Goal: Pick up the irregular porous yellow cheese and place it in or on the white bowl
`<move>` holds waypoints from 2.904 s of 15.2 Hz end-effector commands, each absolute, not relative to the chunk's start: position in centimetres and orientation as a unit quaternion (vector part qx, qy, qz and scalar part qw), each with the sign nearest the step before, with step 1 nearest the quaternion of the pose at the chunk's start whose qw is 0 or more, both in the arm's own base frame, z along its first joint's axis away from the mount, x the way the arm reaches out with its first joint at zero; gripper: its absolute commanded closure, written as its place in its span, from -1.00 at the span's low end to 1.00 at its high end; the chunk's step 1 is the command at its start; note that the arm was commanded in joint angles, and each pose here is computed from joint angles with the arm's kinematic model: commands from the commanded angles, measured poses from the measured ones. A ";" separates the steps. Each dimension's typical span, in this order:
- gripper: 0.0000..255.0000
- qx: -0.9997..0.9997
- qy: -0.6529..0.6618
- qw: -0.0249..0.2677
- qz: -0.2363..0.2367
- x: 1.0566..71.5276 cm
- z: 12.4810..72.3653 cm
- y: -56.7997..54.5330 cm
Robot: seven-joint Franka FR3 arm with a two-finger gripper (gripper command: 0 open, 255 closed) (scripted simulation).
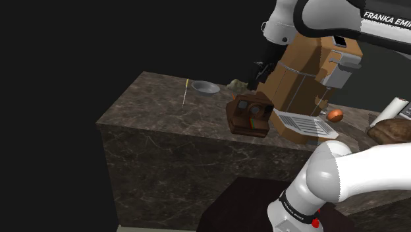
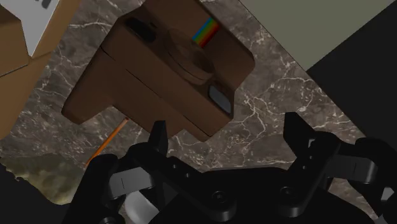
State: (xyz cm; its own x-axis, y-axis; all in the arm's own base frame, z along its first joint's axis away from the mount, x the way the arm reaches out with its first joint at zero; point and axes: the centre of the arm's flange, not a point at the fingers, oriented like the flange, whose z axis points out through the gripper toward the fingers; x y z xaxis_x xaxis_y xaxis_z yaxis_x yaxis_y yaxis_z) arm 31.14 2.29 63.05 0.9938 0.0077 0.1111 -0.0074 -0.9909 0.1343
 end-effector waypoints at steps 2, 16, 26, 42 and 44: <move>-1.00 0.996 0.014 0.069 0.059 31.2 62.6 1.1; -1.00 0.970 0.200 0.094 0.101 35.5 56.5 -15.2; -1.00 0.929 0.330 0.110 0.128 42.5 53.2 -25.4; -1.00 0.881 0.432 0.122 0.149 51.6 47.4 -32.7; -1.00 0.881 0.432 0.122 0.149 51.6 47.4 -32.7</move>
State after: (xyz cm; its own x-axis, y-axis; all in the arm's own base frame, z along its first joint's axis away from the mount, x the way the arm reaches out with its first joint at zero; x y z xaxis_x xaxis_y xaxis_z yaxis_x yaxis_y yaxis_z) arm 51.57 -32.64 47.56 0.5824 0.7975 0.1575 0.7252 -0.5972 0.3426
